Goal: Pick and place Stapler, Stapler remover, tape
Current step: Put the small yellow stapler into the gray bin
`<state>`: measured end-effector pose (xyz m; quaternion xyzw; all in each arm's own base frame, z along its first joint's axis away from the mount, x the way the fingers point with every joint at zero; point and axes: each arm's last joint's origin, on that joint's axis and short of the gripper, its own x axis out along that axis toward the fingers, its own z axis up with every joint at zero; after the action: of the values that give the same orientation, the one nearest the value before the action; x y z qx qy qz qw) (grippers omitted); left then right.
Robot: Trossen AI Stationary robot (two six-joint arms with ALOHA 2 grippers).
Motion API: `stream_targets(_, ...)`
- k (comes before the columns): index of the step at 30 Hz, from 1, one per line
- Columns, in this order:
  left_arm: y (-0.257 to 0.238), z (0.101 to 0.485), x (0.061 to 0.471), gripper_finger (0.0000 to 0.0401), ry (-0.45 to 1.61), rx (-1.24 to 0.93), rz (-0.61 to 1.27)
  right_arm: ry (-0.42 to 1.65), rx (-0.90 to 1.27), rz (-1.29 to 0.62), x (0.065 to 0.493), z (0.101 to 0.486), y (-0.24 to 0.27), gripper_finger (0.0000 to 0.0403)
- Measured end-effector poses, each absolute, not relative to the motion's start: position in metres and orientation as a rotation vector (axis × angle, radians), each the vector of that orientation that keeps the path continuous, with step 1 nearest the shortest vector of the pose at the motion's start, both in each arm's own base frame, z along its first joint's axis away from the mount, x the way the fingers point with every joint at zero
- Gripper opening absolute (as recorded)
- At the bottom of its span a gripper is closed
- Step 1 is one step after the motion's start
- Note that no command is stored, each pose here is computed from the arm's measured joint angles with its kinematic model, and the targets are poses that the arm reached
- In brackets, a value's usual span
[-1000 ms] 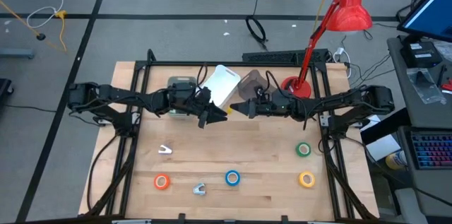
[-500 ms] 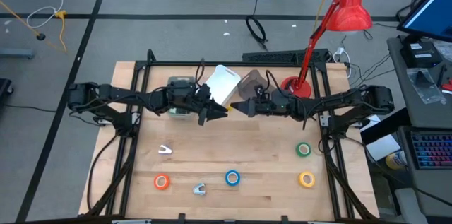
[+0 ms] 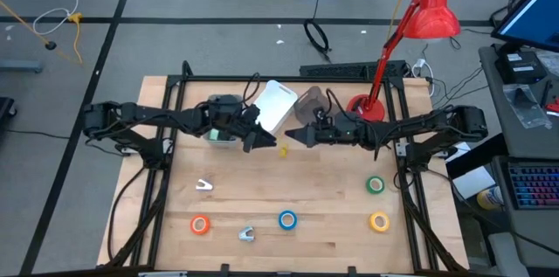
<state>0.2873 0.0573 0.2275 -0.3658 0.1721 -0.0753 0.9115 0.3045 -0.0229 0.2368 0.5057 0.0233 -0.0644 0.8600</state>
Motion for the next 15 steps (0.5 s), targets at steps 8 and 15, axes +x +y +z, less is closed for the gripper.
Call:
stream_targets(8,0.0555,0.2227,0.2826,0.0186,0.434,-0.754,-0.15,0.14,0.999,-0.099,0.3038,0.2312,-0.0211,0.0047)
stream_targets(15,0.0538,0.2284,0.2795,0.0186,0.426,-0.72,-0.187,0.146,0.891,-0.091,0.3037,0.2309,-0.0211,0.0047)
